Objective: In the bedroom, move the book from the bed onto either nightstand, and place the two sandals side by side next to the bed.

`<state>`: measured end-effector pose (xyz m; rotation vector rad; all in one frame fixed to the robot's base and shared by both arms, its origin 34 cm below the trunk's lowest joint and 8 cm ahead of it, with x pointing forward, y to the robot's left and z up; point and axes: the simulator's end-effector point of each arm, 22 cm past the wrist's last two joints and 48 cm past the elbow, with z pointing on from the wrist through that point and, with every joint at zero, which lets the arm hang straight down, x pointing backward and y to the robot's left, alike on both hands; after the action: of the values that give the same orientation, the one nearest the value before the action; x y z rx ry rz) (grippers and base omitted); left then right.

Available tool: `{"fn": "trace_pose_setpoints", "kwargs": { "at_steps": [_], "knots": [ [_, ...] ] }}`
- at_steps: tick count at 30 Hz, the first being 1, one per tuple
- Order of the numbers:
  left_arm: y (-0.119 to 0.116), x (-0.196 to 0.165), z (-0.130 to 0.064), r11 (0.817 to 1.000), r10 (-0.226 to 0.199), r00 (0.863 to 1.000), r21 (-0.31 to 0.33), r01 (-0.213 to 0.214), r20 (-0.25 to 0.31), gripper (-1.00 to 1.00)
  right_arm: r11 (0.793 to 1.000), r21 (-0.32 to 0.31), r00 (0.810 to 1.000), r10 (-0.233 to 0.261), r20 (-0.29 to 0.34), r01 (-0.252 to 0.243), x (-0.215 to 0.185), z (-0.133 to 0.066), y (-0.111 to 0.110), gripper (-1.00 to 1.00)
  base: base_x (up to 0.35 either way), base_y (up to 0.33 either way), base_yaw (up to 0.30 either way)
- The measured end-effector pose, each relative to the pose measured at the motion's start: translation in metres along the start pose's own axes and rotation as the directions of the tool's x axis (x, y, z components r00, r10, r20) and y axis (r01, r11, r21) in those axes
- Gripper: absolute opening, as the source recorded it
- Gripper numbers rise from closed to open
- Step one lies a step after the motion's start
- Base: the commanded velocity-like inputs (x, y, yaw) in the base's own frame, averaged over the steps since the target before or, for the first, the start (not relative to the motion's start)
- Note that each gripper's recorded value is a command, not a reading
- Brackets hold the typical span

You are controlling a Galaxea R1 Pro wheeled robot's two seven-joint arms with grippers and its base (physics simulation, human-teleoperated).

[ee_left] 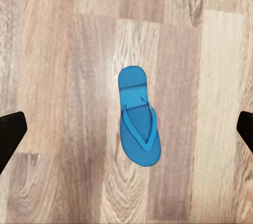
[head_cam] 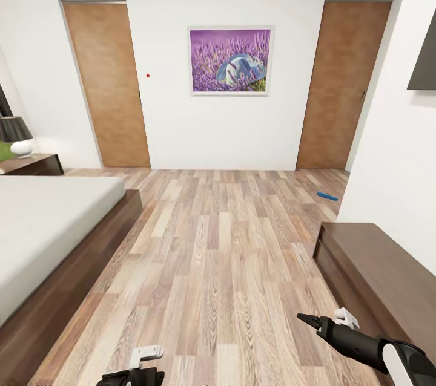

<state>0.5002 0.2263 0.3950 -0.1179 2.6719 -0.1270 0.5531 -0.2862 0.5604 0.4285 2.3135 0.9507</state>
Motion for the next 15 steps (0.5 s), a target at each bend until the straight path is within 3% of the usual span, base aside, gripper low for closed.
{"fn": "trace_pose_setpoints", "kwargs": {
  "at_steps": [15],
  "knots": [
    [0.004,0.020,0.026,1.000,-0.001,1.000,0.000,0.001,0.001,1.00,1.000,0.000,1.000,-0.001,0.001,0.001,0.018,0.014,-0.023,1.00,0.000,0.000,0.000]
  ]
}}
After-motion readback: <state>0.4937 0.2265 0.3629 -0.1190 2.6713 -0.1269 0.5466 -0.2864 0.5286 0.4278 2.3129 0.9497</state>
